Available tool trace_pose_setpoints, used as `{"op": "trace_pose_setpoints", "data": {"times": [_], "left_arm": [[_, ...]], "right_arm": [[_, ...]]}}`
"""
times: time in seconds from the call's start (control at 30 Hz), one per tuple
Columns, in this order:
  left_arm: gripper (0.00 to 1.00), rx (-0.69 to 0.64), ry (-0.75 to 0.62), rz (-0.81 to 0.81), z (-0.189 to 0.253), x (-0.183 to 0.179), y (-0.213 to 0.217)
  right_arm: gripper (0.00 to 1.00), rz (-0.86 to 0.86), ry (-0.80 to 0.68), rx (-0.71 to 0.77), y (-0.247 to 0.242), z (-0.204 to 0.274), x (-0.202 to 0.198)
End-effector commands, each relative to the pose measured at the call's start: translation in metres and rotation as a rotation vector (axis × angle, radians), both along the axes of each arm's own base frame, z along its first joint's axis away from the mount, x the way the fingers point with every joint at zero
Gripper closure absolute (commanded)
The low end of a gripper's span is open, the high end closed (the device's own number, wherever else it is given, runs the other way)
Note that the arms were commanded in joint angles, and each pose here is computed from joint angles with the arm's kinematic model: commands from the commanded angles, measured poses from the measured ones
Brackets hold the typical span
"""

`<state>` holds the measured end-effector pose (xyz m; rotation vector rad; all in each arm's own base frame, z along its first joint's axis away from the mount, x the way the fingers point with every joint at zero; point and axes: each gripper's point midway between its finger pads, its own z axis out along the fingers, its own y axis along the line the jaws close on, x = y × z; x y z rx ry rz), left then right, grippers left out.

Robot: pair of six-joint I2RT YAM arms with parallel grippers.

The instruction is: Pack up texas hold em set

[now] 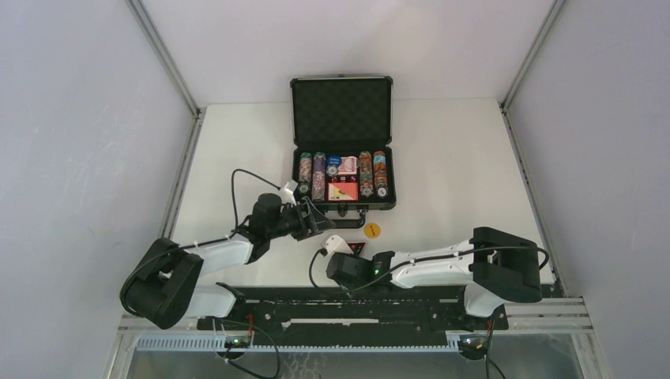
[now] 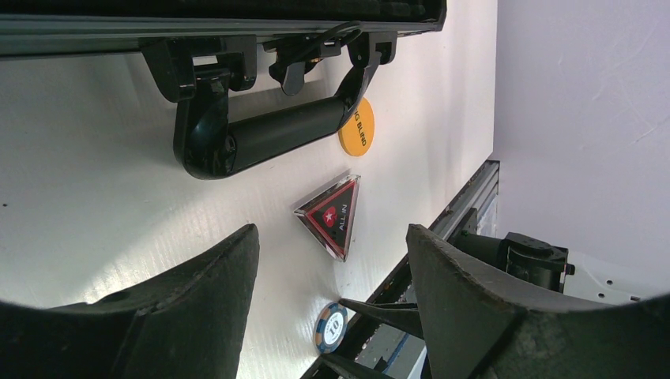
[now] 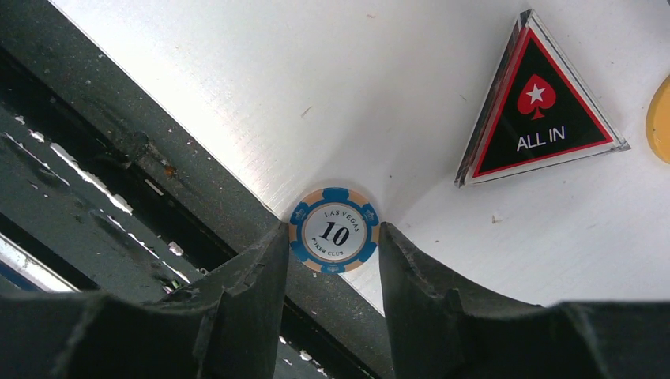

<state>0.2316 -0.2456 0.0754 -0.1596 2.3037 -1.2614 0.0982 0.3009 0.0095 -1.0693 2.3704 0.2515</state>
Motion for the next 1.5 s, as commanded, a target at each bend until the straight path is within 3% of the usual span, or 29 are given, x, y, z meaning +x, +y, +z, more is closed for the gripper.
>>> {"op": "trace_pose_setpoints", "data": {"times": [0.0, 0.43, 1.47], "left_arm": [[0.27, -0.021, -0.017, -0.003, 0.004, 0.001, -0.001], [0.27, -0.021, -0.014, -0.005, 0.003, 0.001, -0.001], [0.27, -0.023, -0.008, -0.016, 0.002, 0.000, -0.003]], "right_arm": [[0.49, -0.011, 0.037, -0.073, -0.018, -0.015, -0.009], [0.77, -0.012, 0.040, -0.065, -0.016, -0.015, -0.009], [0.79, -0.071, -0.048, 0.010, -0.021, 0.027, 0.029]]}}
